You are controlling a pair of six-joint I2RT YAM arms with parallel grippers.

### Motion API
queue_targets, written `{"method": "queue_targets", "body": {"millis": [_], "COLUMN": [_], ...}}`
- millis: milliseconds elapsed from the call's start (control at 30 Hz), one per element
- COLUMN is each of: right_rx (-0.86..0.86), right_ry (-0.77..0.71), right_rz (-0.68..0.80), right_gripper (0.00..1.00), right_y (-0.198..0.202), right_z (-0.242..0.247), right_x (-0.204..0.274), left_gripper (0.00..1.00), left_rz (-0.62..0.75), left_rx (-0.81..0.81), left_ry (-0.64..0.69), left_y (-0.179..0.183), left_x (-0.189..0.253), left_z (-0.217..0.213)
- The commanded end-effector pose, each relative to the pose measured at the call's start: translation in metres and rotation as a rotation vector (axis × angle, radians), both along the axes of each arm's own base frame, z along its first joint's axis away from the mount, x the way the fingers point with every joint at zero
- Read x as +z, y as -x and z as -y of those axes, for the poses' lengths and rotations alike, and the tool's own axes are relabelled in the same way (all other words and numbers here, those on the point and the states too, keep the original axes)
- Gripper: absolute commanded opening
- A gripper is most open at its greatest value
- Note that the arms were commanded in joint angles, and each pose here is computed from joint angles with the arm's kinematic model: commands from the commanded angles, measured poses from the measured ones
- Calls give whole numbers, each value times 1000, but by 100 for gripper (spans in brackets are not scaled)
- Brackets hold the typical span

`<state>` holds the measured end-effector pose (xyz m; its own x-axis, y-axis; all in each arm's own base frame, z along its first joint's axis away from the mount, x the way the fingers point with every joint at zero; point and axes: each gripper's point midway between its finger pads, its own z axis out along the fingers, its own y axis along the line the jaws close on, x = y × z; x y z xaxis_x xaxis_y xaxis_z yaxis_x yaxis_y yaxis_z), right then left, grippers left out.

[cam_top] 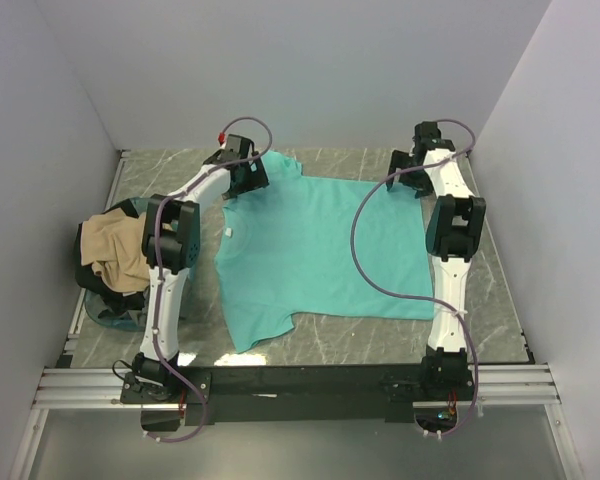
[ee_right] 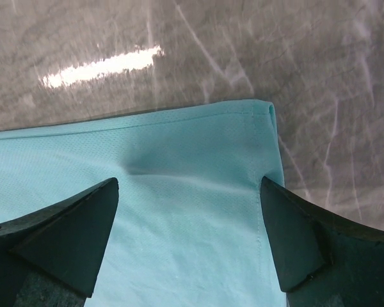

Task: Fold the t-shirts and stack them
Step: Fold the tshirt

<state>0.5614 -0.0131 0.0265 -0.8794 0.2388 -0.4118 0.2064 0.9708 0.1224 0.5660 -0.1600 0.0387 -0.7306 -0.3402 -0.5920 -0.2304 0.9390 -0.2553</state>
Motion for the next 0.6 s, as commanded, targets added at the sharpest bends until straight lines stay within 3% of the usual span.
{"method": "queue_targets", "body": {"millis": [0,133,333,367,400,433,567], "right_rx": [-3,-15,-52,-49,-56,-68,-105], "right_ry": [4,20,44,54,58,72,116], "right_rz": [40,92,158,252,243,302,381], "right_gripper": [98,98,98,98,98,98,98], "right_y": [-9,-17,0,-3,7,13,42], "right_z": [12,16,15,12,10,10,1], "right_x": [-7,17,69,106,105,136,181], "left_gripper": [100,99,99,99,99,100,100], "left_rz": [-49,-3,144,173,198,238,273], "left_rx": [-19,-14,-32,-40,-43,-43,-57], "left_ry": [11,7,63,73,80,89,93], "left_y": [2,-6,-9,-3,-1,5,41], "left_x": [-14,11,92,111,122,146,169], "left_z": [-1,-1,4,5,6,5,12]}}
